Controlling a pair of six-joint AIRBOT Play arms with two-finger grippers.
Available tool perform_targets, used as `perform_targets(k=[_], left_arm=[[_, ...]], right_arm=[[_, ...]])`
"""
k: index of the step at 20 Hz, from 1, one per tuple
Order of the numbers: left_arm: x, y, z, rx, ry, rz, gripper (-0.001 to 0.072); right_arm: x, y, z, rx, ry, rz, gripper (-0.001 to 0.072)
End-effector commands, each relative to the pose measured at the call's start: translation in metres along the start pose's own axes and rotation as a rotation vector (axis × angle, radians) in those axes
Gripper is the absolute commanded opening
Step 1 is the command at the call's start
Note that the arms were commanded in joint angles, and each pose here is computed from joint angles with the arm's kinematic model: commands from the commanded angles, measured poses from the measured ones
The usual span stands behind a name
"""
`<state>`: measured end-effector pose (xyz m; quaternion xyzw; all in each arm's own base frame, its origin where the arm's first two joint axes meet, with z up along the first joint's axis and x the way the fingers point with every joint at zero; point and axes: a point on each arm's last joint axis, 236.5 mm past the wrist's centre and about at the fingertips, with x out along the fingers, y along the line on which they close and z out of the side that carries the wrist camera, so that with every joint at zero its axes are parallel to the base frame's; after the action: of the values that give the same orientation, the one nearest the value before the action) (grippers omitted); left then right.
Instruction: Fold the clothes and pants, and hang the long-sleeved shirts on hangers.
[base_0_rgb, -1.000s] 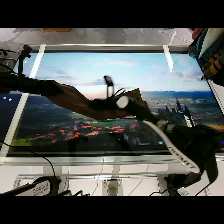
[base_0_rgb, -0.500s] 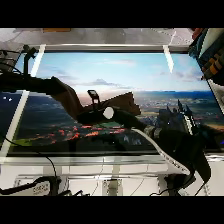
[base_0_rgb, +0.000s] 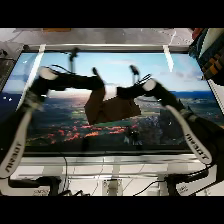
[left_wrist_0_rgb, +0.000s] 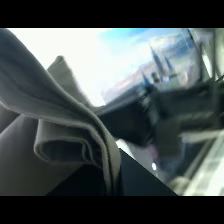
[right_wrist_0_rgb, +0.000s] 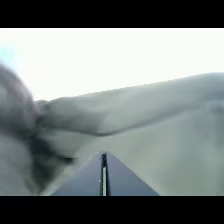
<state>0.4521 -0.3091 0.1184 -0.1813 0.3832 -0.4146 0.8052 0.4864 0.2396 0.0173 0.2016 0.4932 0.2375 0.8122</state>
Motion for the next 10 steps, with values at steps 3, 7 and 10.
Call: perform_targets(k=[3,7,10], left_arm=[[0.123,-0.037,-0.035,0.056,-0.120,0.069,0.0037],[0.151,-0.058,-0.074,0.090,-0.051,0.044,0.0706],[0.141,-0.051,-0.058,0.089,-0.079,0.055,0.0706]], right_arm=[[-0.080,-0.107,0.018,0.125,0.004,-0.137,0.0018],[-0.105,-0.157,0.018,0.147,0.001,-0.237,0.0308],[-0.117,-0.183,0.018,0.103,0.004,-0.310,0.0587]])
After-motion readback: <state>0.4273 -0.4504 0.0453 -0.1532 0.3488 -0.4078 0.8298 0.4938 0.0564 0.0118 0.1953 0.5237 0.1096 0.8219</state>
